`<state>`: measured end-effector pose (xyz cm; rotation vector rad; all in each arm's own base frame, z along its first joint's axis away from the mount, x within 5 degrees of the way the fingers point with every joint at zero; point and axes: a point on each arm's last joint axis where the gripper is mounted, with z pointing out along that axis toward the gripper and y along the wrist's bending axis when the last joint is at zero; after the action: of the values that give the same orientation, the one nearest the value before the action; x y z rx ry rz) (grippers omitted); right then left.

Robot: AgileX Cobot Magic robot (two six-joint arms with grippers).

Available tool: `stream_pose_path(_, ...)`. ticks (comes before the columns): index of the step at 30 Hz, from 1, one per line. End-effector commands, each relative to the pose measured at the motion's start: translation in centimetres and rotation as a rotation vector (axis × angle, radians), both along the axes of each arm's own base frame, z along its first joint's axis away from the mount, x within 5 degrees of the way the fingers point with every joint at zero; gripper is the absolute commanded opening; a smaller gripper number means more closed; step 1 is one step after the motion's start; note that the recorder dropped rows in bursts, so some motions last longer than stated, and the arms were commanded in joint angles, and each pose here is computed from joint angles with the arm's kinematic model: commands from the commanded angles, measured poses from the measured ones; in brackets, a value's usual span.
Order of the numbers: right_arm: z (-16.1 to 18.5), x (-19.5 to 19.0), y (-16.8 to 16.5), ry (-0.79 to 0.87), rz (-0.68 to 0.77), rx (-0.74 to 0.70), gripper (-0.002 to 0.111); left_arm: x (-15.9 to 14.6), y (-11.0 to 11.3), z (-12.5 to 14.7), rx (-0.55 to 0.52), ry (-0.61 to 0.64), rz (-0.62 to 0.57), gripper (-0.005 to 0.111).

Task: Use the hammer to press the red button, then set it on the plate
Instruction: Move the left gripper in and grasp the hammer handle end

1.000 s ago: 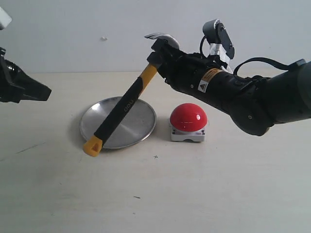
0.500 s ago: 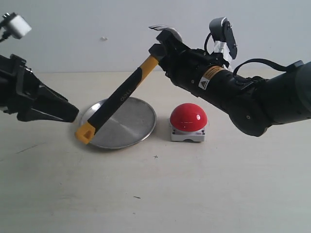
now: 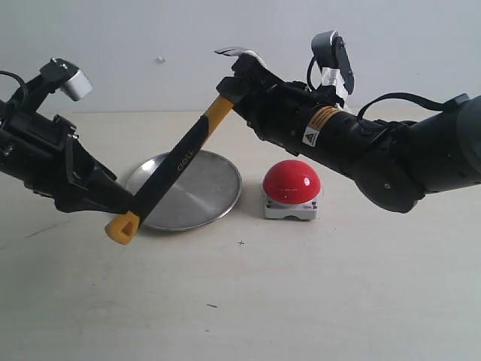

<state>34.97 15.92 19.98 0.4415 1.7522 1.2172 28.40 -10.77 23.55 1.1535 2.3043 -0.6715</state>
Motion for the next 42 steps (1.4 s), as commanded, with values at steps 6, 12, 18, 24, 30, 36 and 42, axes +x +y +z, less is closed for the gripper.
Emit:
stream_pose_path(6,1.5,0.1,0.2,-0.071,0.014,0.065,0.0,0.6,-0.9,-1.0,-0.064,0.061,0.023,0.064)
stream_pose_path(12,2.4,0.6,0.7,-0.104,0.042,0.053,0.0,0.2,-2.9,-1.6,-0.047,0.049,-0.032,0.064)
stream_pose_path(18,2.1,0.7,0.7,-0.062,0.039,0.015,0.0,0.4,-3.0,-2.5,-0.017,0.052,-0.039,0.064)
stream_pose_path(24,2.1,0.7,0.7,-0.065,0.043,0.013,0.0,1.1,-3.1,-3.8,-0.011,0.07,-0.005,0.064)
stream_pose_path(30,2.1,0.7,0.7,-0.065,0.042,0.014,0.0,1.6,-3.2,-4.4,-0.023,0.064,0.019,0.064)
stream_pose_path(36,2.1,0.7,0.7,-0.065,0.042,0.014,0.0,1.8,-3.5,-4.1,-0.07,0.051,0.037,0.063)
stream_pose_path(42,2.1,0.7,0.7,-0.065,0.042,0.014,0.0,1.9,-3.4,-4.2,-0.062,0.045,0.042,0.063)
